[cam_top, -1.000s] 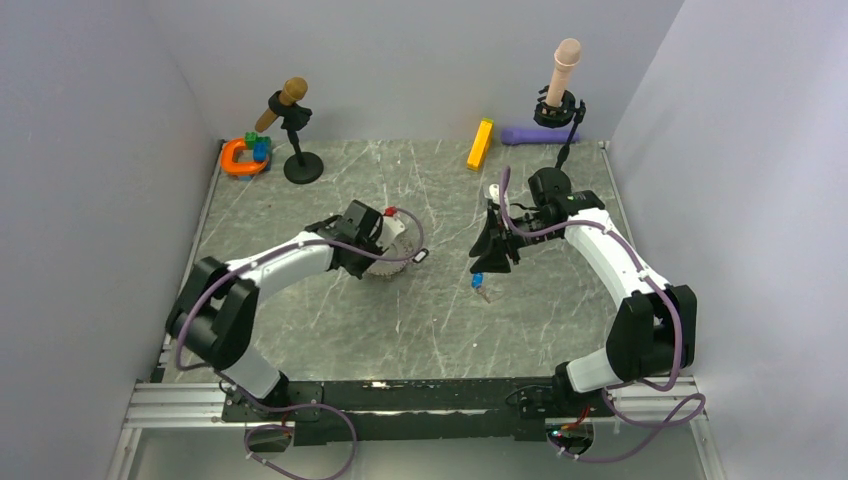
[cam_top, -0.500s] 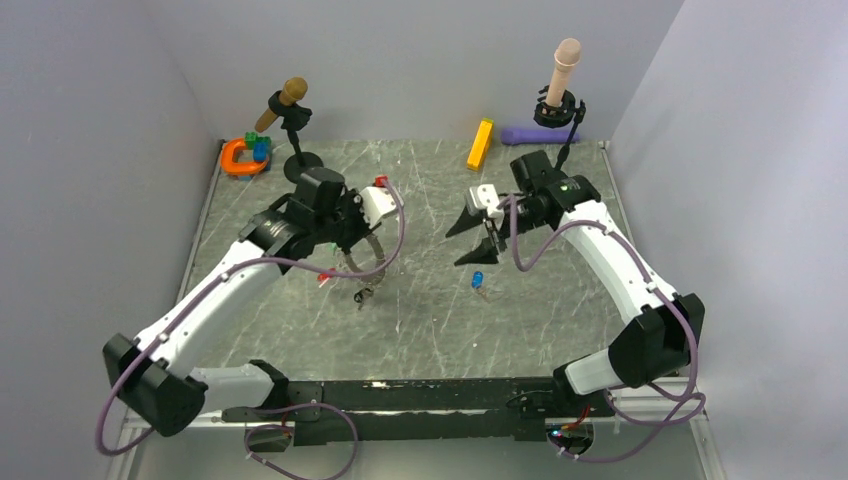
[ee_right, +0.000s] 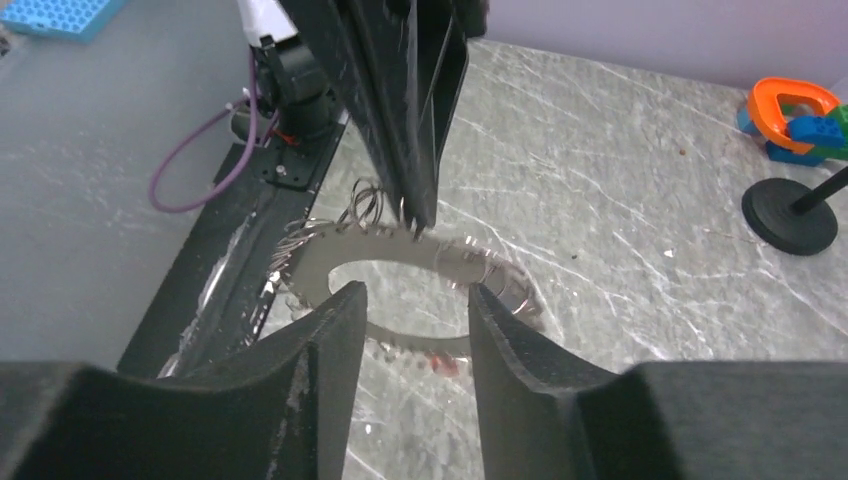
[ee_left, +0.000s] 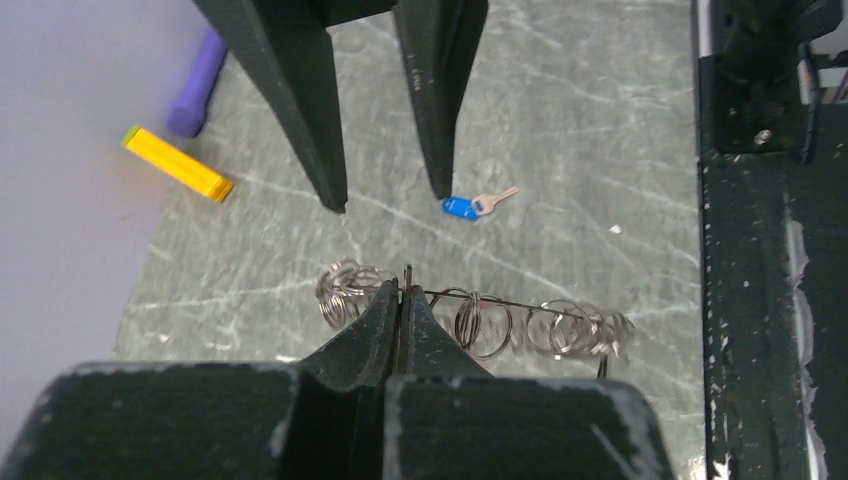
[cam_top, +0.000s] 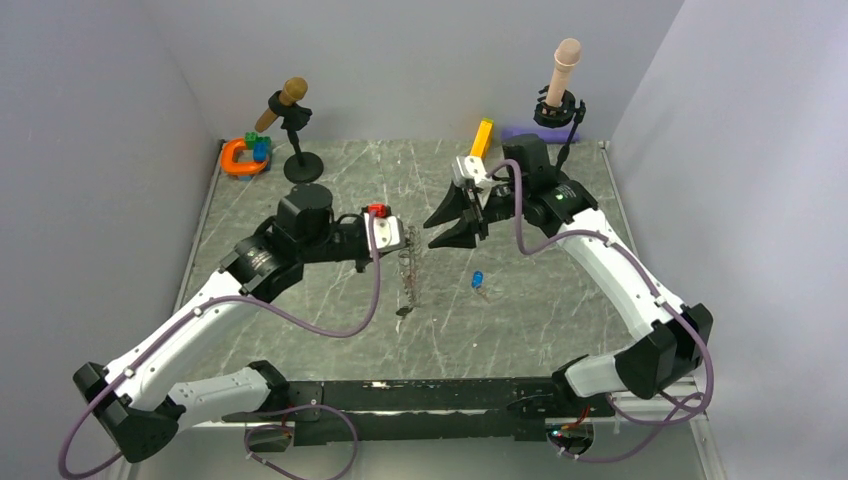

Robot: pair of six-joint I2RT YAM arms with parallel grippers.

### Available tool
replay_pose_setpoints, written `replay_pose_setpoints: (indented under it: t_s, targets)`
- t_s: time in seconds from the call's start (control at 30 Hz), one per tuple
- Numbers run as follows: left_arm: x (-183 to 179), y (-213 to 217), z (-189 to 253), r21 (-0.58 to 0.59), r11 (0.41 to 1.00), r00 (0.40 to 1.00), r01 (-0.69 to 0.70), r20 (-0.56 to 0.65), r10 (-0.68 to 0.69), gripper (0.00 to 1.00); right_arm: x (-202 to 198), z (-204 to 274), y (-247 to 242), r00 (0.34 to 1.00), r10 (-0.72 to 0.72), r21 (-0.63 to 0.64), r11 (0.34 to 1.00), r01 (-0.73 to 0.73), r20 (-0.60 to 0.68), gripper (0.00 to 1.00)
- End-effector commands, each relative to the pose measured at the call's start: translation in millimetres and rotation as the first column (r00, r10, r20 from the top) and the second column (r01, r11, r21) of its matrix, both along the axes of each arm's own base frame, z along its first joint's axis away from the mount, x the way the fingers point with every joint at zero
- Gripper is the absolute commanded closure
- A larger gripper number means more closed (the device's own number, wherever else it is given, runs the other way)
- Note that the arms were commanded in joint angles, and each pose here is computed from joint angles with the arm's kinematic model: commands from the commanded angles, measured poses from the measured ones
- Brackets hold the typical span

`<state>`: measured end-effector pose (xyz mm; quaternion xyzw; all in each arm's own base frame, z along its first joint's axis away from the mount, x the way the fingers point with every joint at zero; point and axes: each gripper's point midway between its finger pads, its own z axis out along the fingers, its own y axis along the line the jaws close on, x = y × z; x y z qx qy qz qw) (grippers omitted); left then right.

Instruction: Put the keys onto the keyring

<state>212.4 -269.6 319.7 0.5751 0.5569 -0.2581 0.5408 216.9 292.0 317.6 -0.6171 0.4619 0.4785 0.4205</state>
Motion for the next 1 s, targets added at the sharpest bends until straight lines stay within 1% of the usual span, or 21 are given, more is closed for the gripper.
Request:
replay_pose_setpoints:
  t_s: [0.0,0.1,0.33,0.47,0.67,0.77,0.97]
  targets:
    - [-12,-26,21,-0.092,0.991,0.994,0.096,0.053,-0.091,1.0,-20,27,-5,0.999,0.032,0.06,0.998,-0.031,-0.013,0.57]
    - [-15,-32,21,-0.139,0.985,0.994,0.098,0.054,-0.091,1.0,-29,24,-8,0.998,0.061,0.061,0.996,-0.061,0.0,0.6]
    - [-25,-32,26,-0.301,0.949,0.994,0.098,0.079,-0.078,1.0,-50,10,-18,0.992,0.123,0.051,0.991,-0.124,0.039,0.6]
    - [-31,-31,21,-0.333,0.937,0.994,0.102,0.057,-0.088,1.0,-48,2,-19,0.991,0.119,0.032,0.992,-0.121,0.059,0.6]
    - [-38,-29,19,-0.384,0.917,0.994,0.109,0.047,-0.099,1.0,-45,-5,-18,0.992,0.116,0.021,0.993,-0.117,0.049,0.6]
    - [-40,-29,19,-0.411,0.905,0.994,0.111,0.043,-0.102,1.0,-46,-4,-17,0.991,0.122,0.027,0.992,-0.124,0.045,0.6]
    - [-41,-31,21,-0.444,0.89,0.993,0.103,-0.004,-0.116,1.0,-47,-5,-15,0.991,0.134,0.033,0.99,-0.135,0.031,0.63]
